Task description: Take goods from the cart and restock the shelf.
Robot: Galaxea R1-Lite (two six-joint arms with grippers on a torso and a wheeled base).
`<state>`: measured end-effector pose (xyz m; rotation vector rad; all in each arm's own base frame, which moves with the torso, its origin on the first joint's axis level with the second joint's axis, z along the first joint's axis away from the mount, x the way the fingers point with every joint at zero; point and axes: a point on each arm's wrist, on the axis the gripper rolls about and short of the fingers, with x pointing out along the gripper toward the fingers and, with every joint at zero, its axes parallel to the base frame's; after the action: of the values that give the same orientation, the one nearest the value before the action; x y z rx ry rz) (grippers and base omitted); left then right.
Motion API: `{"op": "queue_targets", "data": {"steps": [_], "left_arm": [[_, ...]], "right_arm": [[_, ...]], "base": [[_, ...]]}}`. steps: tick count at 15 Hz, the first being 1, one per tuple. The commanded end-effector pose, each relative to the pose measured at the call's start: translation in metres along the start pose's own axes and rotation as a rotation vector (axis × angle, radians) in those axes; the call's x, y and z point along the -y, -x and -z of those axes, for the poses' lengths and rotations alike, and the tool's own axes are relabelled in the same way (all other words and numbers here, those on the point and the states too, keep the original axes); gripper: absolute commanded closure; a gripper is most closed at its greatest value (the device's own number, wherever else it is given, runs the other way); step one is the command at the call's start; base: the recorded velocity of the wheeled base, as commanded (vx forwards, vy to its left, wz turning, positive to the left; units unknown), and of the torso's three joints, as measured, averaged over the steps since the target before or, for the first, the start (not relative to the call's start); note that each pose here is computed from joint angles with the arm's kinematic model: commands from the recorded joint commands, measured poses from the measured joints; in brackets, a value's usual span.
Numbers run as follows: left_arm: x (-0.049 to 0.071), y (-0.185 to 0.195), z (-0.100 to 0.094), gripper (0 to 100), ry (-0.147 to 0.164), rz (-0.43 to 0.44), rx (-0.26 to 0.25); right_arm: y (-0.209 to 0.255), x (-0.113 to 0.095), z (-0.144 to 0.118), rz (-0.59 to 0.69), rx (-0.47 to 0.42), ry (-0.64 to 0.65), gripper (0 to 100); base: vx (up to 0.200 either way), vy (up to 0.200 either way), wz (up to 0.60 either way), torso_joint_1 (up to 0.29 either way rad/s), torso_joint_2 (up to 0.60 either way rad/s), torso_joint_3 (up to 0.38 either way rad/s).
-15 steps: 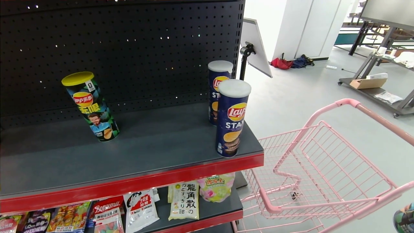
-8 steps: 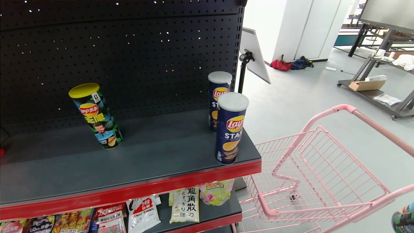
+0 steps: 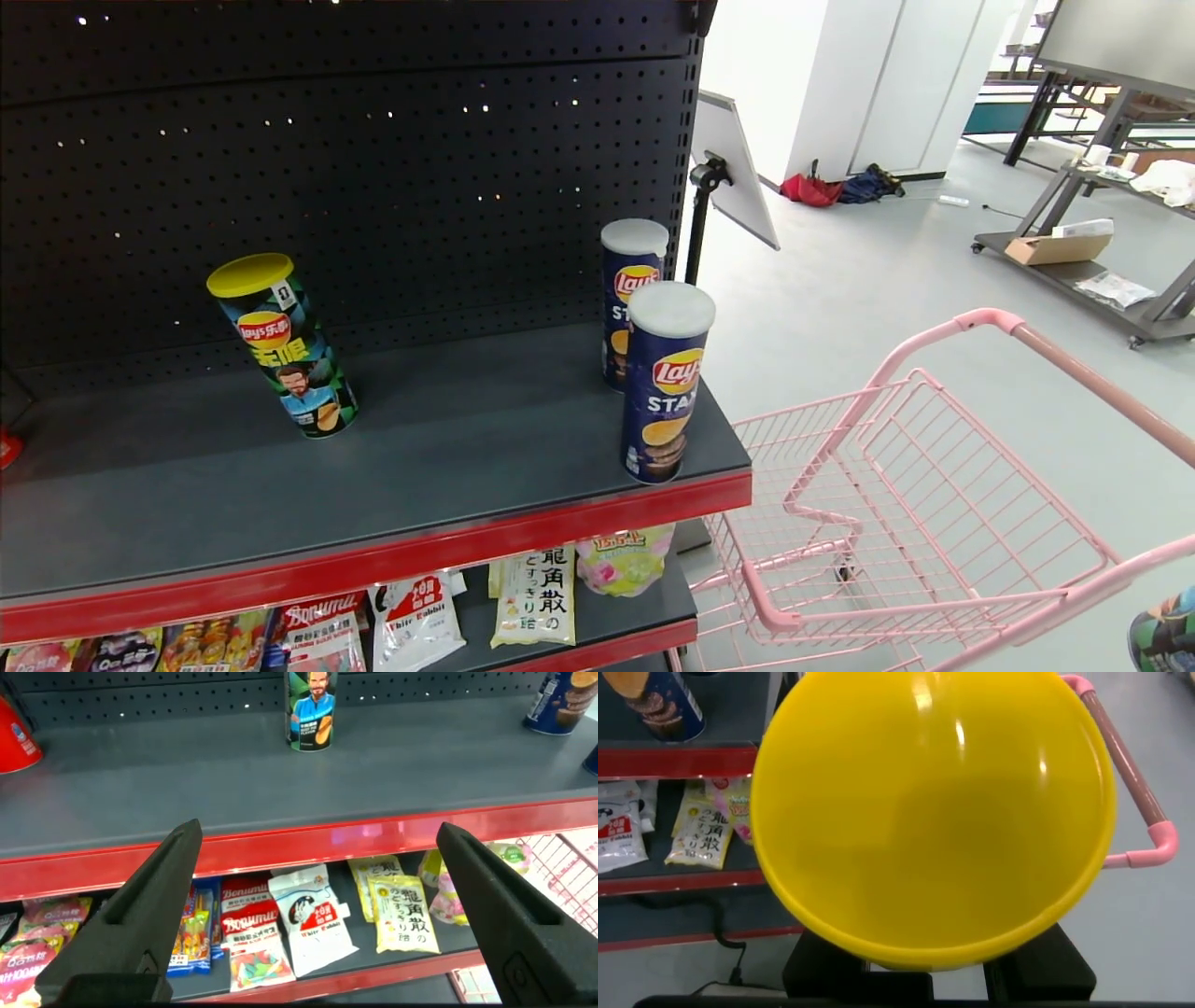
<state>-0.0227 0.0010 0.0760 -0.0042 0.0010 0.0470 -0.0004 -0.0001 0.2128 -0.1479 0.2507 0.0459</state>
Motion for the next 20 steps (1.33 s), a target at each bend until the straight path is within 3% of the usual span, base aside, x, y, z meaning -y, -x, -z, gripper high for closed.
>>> {"op": "queue_targets", "data": {"steps": [1,3,20], "left_arm": [[0.0,0.0,0.0,0,0.0,-0.001,0.0],[0.0,0.0,0.0,0,0.0,-0.001,0.0],[0.0,0.0,0.0,0,-0.006,0.01,0.0]], "right_arm": [[-0.002,-0.001,0.007,-0.004,0.027,-0.002,100],[-0.01,-0.002,0.014,0.002,0.069,-0.005,100],[-0.016,-0.003,0.022,-0.004,0.025,-0.006,100]], "base": [[0.0,0.0,0.0,0.0,0.0,0.0],[0.0,0.0,0.0,0.0,0.0,0.0],[0.0,0.0,0.0,0.0,0.0,0.0]]}}
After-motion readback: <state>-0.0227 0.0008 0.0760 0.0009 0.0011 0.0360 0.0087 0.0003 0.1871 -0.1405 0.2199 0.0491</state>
